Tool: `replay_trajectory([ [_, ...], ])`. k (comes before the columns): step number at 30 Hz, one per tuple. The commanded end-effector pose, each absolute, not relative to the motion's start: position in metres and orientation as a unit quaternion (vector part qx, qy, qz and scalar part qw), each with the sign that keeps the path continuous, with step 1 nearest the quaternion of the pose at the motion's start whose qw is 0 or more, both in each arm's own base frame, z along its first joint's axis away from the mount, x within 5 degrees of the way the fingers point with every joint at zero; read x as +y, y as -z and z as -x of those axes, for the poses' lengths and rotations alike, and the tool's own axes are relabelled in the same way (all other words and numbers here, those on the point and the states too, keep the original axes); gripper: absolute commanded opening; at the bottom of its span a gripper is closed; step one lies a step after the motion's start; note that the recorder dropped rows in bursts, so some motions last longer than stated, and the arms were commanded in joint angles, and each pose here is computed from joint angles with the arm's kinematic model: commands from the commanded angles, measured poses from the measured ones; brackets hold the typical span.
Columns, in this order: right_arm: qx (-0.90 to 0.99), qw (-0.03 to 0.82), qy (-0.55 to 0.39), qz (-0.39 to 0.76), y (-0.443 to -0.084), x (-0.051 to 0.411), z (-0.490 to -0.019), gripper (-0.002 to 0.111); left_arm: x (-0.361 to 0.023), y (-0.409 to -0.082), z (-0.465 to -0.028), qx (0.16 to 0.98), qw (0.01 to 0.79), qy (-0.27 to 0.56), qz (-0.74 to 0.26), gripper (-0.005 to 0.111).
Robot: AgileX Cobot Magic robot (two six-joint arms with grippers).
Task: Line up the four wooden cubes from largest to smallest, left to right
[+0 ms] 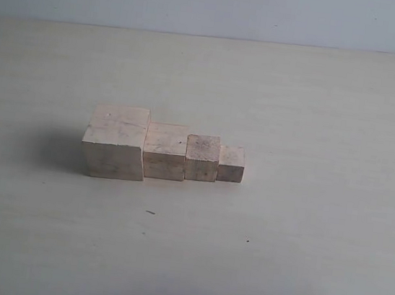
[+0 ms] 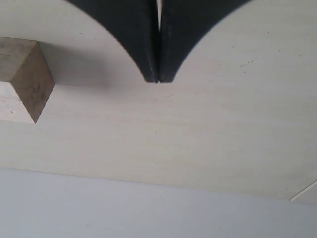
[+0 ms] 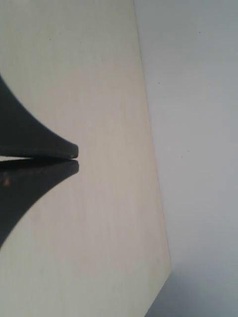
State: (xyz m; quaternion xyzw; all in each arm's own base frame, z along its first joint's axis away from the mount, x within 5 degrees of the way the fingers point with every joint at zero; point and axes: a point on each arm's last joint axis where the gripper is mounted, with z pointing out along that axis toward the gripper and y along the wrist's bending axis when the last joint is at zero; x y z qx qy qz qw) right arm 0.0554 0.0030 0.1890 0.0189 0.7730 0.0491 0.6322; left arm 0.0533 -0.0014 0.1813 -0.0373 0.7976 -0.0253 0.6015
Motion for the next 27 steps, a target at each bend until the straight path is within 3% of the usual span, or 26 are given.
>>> replay_trajectory([
  [1, 0.783, 0.62, -0.039, -0.016, -0.1846, 0.0022, -0.0542, 0.0, -0.0016, -0.1812, -0.0533, 0.794, 0.606, 0.027, 0.036, 0.0],
  [27, 0.788, 0.614, -0.044, -0.02, -0.1834, 0.0025, -0.0539, 0.0, -0.0016, -0.1812, -0.0533, 0.794, 0.606, 0.027, 0.036, 0.0],
])
